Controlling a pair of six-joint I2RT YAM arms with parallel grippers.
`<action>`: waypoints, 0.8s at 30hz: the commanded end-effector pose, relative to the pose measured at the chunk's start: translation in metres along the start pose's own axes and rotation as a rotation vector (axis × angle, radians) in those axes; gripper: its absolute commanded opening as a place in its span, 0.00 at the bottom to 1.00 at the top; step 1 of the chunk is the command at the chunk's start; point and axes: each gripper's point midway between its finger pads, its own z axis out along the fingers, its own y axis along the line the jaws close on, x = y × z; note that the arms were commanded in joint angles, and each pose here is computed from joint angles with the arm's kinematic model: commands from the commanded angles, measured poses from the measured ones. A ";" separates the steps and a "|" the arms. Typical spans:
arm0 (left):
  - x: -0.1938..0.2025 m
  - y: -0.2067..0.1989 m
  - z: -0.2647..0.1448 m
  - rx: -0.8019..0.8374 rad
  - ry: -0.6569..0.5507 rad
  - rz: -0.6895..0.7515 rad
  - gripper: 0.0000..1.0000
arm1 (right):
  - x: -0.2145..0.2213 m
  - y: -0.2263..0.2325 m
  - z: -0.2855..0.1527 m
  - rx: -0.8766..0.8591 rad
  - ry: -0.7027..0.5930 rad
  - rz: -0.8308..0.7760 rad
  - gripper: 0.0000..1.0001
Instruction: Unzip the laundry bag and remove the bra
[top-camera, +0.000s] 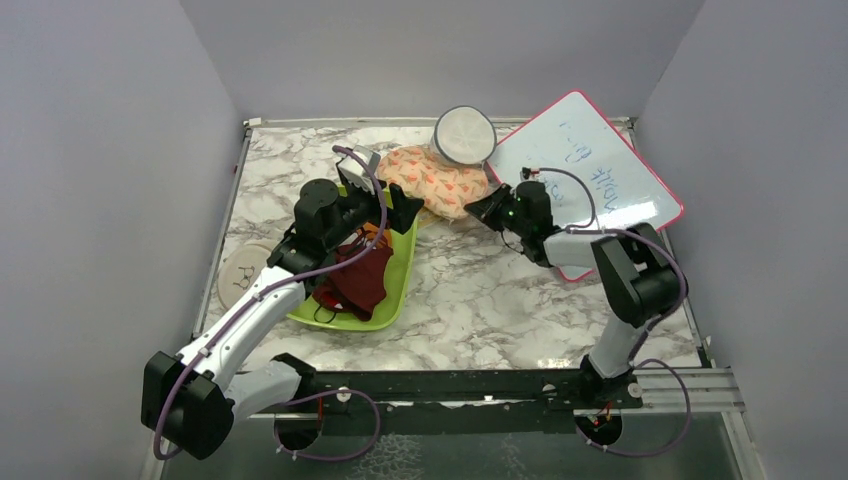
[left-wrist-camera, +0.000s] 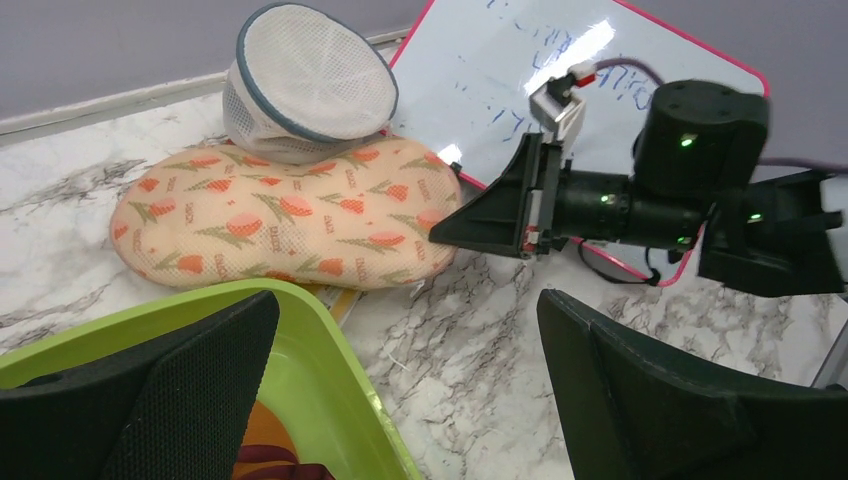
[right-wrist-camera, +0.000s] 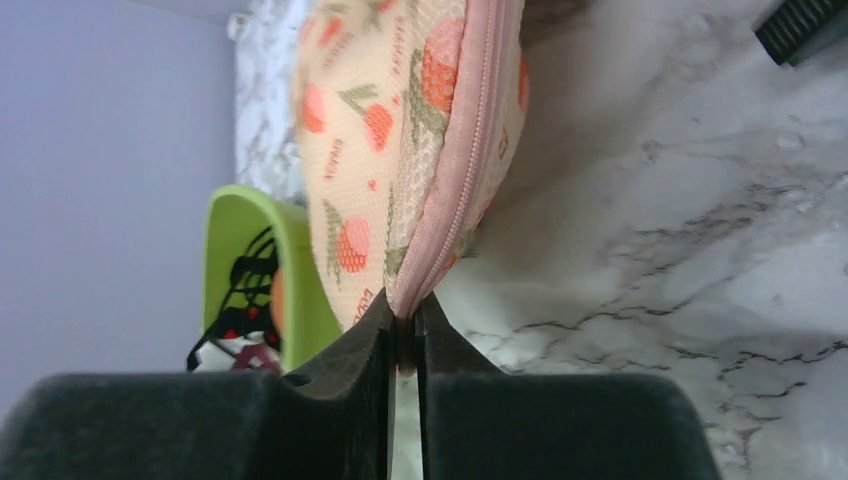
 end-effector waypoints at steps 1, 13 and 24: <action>-0.013 -0.004 -0.001 0.009 -0.048 0.024 0.99 | -0.051 0.052 -0.043 -0.060 -0.138 -0.119 0.02; -0.009 -0.007 0.002 0.033 -0.031 0.022 0.99 | -0.079 0.094 -0.192 -0.078 -0.168 -0.385 0.01; -0.002 -0.050 0.007 0.248 -0.013 0.046 0.97 | -0.005 0.146 -0.251 -0.340 0.292 -0.445 0.01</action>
